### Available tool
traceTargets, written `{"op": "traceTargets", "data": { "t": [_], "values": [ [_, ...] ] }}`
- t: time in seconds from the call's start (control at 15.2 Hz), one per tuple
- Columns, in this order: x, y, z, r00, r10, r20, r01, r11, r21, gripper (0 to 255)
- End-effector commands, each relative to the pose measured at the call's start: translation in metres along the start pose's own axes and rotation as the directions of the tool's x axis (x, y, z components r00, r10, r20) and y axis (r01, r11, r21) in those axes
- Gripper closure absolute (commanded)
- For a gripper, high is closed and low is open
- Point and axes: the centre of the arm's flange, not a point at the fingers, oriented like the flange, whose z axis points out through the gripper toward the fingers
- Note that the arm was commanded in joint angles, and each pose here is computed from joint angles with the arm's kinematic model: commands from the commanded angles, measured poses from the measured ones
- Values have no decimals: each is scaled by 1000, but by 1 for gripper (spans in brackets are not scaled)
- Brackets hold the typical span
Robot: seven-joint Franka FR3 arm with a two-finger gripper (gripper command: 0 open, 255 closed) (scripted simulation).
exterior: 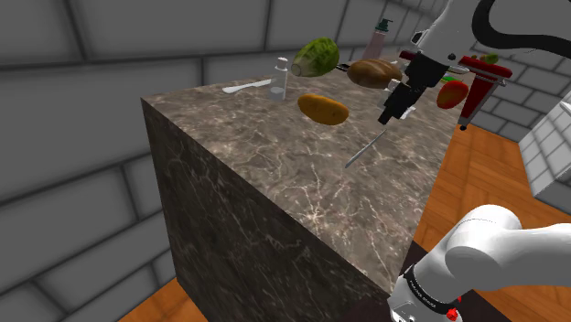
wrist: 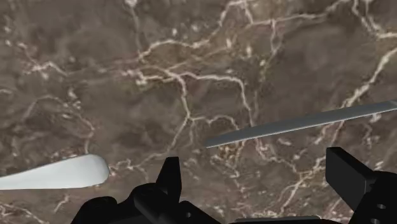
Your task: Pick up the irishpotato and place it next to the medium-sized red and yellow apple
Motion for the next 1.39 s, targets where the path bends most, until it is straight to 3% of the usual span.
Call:
{"op": "traceTargets", "data": {
  "t": [0.0, 0.2, 0.4, 0.59, 0.86, 0.92, 1.32],
  "values": [
    [0, 0, 0, 1000, 0, 0, 0, 1000, 0, 0],
    [30, -50, -9, 998, -50, 42, 56, 989, -135, 0],
    [57, -103, -11, 991, -94, 90, 115, 958, -264, 0],
    [81, -157, -4, 981, -131, 144, 177, 905, -386, 0],
    [108, -228, 18, 961, -166, 221, 262, 806, -531, 0],
    [112, -239, 23, 957, -171, 234, 275, 787, -552, 0],
    [109, -220, 48, 957, -171, 234, 275, 787, -552, 0]
  ]
}}
